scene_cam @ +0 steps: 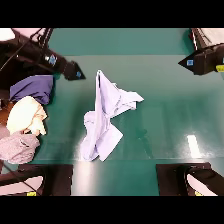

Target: Fold the shirts.

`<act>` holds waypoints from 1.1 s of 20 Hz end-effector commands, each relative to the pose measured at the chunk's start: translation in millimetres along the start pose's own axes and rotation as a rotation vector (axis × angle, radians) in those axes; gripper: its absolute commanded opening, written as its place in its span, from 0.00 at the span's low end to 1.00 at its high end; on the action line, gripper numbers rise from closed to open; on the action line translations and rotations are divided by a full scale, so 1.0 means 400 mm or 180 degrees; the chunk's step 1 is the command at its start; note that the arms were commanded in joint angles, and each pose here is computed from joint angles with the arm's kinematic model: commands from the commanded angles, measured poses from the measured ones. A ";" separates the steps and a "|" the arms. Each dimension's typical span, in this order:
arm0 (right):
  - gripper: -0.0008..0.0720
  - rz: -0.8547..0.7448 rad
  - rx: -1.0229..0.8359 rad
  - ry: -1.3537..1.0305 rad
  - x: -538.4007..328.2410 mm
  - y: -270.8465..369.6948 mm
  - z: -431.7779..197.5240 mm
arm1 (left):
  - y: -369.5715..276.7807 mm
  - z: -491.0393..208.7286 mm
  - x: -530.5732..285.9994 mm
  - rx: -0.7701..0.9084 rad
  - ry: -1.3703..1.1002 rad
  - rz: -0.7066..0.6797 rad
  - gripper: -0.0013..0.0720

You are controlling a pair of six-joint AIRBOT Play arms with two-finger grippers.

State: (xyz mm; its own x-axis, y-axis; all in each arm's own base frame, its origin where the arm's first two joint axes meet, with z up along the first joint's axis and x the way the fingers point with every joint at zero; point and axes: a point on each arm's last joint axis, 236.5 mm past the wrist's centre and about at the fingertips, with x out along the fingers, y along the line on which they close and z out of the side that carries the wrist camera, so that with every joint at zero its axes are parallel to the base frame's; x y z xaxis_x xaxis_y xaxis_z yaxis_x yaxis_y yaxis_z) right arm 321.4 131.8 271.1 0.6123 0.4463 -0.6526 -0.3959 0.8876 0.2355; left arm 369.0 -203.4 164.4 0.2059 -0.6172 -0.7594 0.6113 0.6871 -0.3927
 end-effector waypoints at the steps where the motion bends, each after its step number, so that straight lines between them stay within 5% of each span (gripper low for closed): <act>1: 0.03 -0.0053 0.0100 -0.0124 0.001 -0.021 -0.021 | -0.002 -0.201 0.042 -0.0472 0.0448 -0.0123 0.90; 9: 0.03 0.0136 0.0271 0.0057 0.069 -0.011 -0.066 | -0.147 -0.650 0.171 -0.1541 0.0960 -0.0678 0.90; 22: 0.03 0.0345 0.0324 0.0053 0.137 0.023 -0.043 | -0.138 -0.760 0.281 -0.2271 0.0825 -0.0741 0.90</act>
State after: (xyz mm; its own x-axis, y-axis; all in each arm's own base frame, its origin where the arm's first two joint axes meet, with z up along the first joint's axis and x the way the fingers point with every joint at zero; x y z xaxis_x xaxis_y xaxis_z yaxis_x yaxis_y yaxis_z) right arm 334.4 159.9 221.5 0.5401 0.5353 -0.6494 -0.3837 0.8434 0.3761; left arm 119.7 -192.1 -49.6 -0.1541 -0.7140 -0.6830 -0.0056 0.6919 -0.7220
